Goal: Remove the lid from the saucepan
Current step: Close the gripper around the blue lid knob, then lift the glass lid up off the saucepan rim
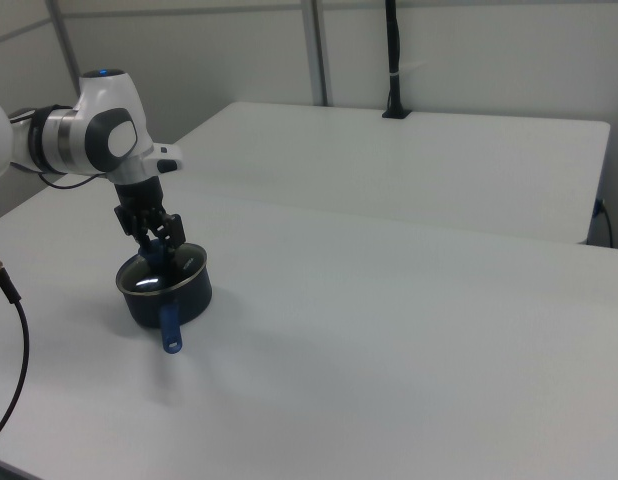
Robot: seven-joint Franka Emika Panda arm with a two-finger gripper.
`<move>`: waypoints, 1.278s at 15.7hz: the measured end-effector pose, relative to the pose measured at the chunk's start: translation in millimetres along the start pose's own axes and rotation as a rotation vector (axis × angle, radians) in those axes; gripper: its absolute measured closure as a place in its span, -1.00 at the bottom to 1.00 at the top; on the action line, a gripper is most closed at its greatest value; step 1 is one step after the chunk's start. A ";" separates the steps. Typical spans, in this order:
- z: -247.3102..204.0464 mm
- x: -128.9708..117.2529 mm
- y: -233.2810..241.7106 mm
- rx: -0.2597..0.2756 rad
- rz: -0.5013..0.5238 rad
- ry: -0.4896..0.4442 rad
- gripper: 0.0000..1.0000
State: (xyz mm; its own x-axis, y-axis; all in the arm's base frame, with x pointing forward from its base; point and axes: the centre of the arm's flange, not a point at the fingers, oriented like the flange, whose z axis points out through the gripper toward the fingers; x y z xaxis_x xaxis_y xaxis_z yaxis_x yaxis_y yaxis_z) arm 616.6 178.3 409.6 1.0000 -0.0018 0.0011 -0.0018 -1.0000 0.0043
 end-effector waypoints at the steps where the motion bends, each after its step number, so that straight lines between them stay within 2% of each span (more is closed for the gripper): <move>1: 0.1 -0.6 0.5 -0.002 0.001 -0.008 -0.17; 10: -6.8 -3.8 1.5 -0.007 0.002 -0.022 -0.13; 20: -48.3 -4.8 19.4 -0.003 0.036 0.007 -0.10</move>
State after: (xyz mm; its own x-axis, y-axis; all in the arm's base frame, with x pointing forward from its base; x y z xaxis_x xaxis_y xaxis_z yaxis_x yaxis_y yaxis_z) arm 611.7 159.2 457.9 0.9992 -0.0378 0.0088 -0.0378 -0.9993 0.0072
